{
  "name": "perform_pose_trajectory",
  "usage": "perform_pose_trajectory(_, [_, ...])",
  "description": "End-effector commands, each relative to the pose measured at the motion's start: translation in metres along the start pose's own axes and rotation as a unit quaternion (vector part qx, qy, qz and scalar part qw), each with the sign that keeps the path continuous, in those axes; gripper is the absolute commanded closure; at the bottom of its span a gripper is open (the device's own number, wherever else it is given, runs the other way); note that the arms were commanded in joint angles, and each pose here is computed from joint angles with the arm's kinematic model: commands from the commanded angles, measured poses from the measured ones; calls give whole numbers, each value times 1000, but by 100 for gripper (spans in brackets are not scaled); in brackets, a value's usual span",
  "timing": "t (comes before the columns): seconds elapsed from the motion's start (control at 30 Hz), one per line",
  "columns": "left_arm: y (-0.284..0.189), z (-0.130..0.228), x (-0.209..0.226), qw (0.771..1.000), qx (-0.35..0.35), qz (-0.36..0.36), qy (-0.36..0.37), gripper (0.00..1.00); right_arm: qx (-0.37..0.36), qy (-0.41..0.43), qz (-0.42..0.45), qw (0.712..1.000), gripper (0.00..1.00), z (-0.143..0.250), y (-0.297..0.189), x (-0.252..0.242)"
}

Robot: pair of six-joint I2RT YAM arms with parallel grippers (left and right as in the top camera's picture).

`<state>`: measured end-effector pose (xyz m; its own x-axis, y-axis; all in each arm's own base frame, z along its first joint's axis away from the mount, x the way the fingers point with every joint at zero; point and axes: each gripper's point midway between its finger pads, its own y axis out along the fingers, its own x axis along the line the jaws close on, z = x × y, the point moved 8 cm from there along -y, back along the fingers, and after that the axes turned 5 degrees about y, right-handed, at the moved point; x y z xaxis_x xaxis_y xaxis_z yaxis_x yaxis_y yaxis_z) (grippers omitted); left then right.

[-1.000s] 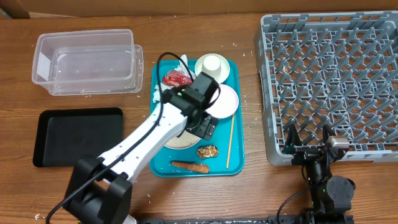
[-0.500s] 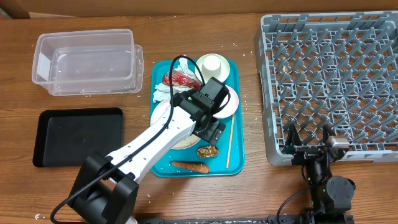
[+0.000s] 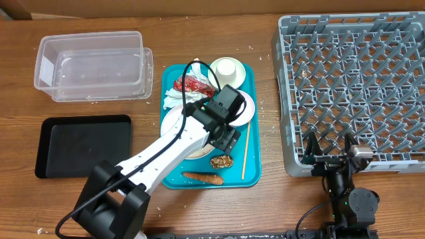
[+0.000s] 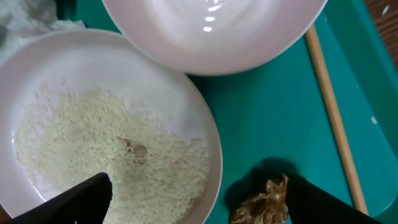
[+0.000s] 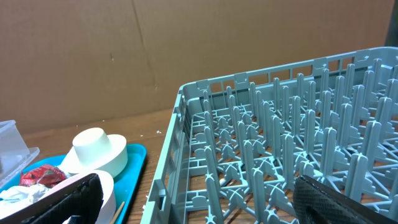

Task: Sort waste into correct bins and load items into the dishwasher
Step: 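Reach the left gripper to the white rice plate rim and grasp it, then lift the white plate off the teal tray with the left gripper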

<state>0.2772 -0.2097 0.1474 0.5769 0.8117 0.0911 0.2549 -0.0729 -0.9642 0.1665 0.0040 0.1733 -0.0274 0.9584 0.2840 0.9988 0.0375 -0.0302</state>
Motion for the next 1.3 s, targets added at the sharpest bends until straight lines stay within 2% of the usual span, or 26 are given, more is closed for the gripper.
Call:
perform_pose_trajectory(0.0, [15, 12, -2, 1000, 16, -6, 15, 9, -4, -4, 1, 1000, 0, 1, 0, -1])
perform_pose_trajectory(0.13, [23, 8, -3, 1000, -10, -5, 12, 7, -4, -4, 1, 1000, 0, 1, 0, 0])
perform_pose_trajectory(0.3, [29, 0, -4, 999, -33, -5, 23, 12, -4, -4, 1, 1000, 0, 1, 0, 0])
perform_pose_trajectory(0.57, [67, 11, -8, 999, 27, -5, 42, 12, -4, -4, 1, 1000, 0, 1, 0, -1])
perform_pose_trajectory(0.8, [68, 9, -6, 999, 21, -15, 42, 13, -4, -4, 1, 1000, 0, 1, 0, -1])
perform_pose_trajectory(0.87, [68, 9, -5, 999, 23, -21, 42, 16, -4, -4, 1, 1000, 0, 1, 0, -1])
perform_pose_trajectory(1.0, [68, 11, -3, 998, 27, -32, 43, 31, -4, -4, 1, 1000, 0, 1, 0, -1])
perform_pose_trajectory(1.27, [63, 11, -2, 998, 40, -34, 43, 49, -4, -4, 1, 1000, 0, 2, 0, -1])
